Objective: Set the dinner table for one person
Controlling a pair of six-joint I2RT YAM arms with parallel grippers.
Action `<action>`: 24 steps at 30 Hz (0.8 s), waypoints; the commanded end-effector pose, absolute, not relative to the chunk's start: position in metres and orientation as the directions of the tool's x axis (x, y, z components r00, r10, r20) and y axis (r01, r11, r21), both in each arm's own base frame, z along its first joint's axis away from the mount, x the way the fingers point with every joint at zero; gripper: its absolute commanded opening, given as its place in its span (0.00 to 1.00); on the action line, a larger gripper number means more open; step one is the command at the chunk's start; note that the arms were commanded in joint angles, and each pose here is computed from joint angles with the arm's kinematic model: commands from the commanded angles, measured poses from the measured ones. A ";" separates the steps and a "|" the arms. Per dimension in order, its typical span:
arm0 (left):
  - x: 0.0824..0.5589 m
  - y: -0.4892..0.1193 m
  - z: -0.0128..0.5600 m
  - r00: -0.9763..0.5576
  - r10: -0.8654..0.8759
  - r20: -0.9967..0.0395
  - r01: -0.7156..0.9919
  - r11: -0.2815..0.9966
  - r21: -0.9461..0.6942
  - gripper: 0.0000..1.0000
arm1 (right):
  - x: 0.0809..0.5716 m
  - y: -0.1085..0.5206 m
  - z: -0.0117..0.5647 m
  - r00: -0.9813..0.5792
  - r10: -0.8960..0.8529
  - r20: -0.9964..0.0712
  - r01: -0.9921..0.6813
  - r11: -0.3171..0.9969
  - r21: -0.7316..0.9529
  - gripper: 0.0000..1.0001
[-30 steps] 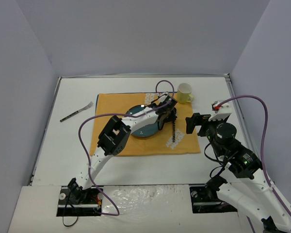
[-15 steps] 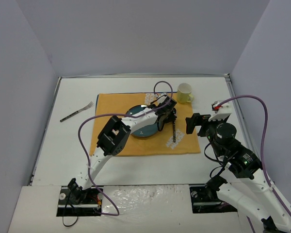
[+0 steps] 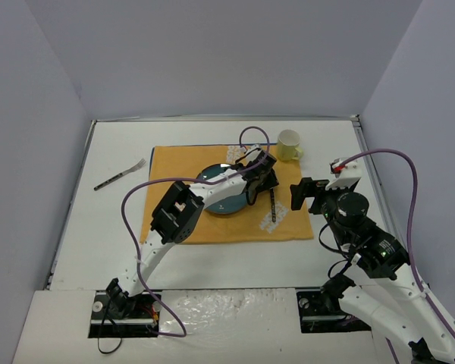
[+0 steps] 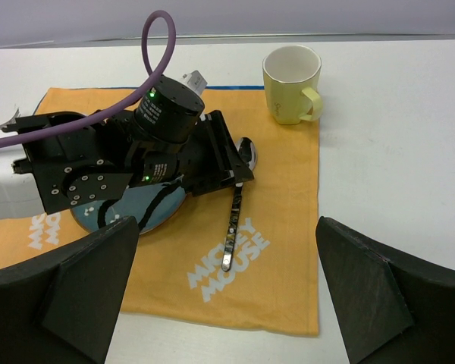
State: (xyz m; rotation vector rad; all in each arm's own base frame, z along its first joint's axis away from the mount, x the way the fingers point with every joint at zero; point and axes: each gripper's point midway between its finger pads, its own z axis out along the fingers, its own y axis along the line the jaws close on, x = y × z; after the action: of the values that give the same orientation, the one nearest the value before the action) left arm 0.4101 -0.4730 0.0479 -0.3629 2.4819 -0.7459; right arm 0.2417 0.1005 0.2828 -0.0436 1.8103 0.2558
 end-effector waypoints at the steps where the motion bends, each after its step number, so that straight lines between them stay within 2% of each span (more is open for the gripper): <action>1: 0.406 -0.459 0.083 -0.816 -0.405 -0.413 -0.117 0.816 -0.566 0.38 | 0.246 0.104 0.295 -0.213 0.129 -0.968 -0.177 0.970 0.169 1.00; 8: 0.394 -0.448 0.116 -0.828 -0.374 -0.418 -0.100 0.831 -0.547 0.44 | 0.246 0.102 0.299 -0.201 0.132 -0.971 -0.172 0.971 0.168 1.00; 15: 0.383 -0.412 0.212 -0.770 -0.235 -0.593 0.114 0.865 -0.490 0.48 | 0.245 0.099 0.318 -0.164 0.138 -0.977 -0.178 0.970 0.167 1.00; 17: 0.383 -0.388 0.223 -0.751 -0.193 -0.632 0.145 0.885 -0.443 0.56 | 0.244 0.098 0.326 -0.147 0.131 -0.980 -0.183 0.970 0.157 1.00; 20: 0.382 -0.336 0.235 -0.727 -0.120 -0.676 0.185 0.914 -0.362 0.63 | 0.244 0.098 0.333 -0.131 0.112 -0.985 -0.192 0.972 0.136 1.00; 24: 0.399 -0.253 0.233 -0.730 -0.093 -0.677 0.202 0.917 -0.343 0.64 | 0.245 0.101 0.335 -0.129 0.086 -0.988 -0.216 0.970 0.113 1.00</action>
State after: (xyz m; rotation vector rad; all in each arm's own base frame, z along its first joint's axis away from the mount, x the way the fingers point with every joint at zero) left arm 0.3753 -0.3458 0.2174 -0.0059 2.3751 -0.5941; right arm 0.2403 0.0975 0.3029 -0.0798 1.7682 0.2392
